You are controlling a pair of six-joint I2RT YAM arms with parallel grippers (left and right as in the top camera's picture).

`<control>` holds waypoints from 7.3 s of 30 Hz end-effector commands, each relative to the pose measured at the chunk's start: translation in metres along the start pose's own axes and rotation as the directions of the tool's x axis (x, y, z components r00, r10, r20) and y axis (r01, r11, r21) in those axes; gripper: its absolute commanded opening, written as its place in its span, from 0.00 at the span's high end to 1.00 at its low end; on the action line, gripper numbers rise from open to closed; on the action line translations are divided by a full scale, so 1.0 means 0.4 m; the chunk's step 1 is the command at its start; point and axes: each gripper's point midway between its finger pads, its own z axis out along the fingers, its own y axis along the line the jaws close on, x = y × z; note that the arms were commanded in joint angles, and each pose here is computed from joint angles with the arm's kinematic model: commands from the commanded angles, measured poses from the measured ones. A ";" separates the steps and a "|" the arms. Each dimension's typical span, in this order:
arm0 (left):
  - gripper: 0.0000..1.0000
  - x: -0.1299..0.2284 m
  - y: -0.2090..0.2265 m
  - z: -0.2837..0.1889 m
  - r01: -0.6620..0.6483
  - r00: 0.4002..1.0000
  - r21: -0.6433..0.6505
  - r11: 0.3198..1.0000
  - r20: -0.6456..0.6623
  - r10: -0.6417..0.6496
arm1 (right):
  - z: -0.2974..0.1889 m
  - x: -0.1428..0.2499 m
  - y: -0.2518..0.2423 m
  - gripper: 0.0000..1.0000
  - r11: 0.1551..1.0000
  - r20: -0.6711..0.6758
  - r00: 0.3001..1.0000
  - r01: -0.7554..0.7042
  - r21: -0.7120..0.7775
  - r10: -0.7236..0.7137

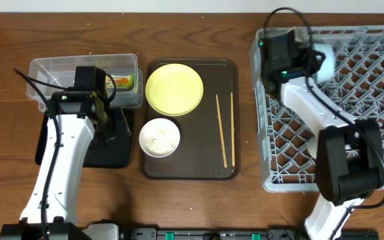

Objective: Sort waste into correct bins and load items into the dishwasher rack
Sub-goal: 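Carry the blue bowl with the right gripper into the dish rack, then move the right gripper back to the tray and grasp the yellow plate rim, then carry the yellow plate with the right gripper and stand it in the rack, then return the right gripper to the tray and grasp one chopstick, then carry the chopstick with the right gripper and drop it into the rack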

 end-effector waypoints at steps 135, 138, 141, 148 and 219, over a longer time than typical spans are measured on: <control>0.41 -0.007 0.000 -0.012 0.010 1.000 0.001 1.000 0.017 -0.010 | -0.173 -0.072 -0.035 0.56 0.971 0.142 0.966 -0.198 -0.131 0.216; 0.41 -0.007 0.000 -0.012 0.010 1.000 0.001 1.000 0.017 -0.010 | -0.187 -0.063 0.002 0.48 0.946 0.127 0.962 -0.203 -0.254 0.241; 0.41 -0.007 0.000 -0.012 0.010 1.000 0.001 1.000 0.017 -0.010 | -0.216 -0.059 0.019 0.44 0.888 0.104 0.947 -0.240 -0.392 0.302; 0.41 -0.007 0.000 -0.012 0.010 1.000 0.001 1.000 0.017 -0.010 | -0.337 -0.091 -0.003 0.41 0.736 0.139 0.903 -0.234 -0.635 0.408; 0.41 -0.007 0.000 -0.012 0.010 1.000 0.001 1.000 0.017 -0.010 | -0.546 0.068 0.226 0.99 0.377 -0.264 0.959 -0.283 -0.882 0.102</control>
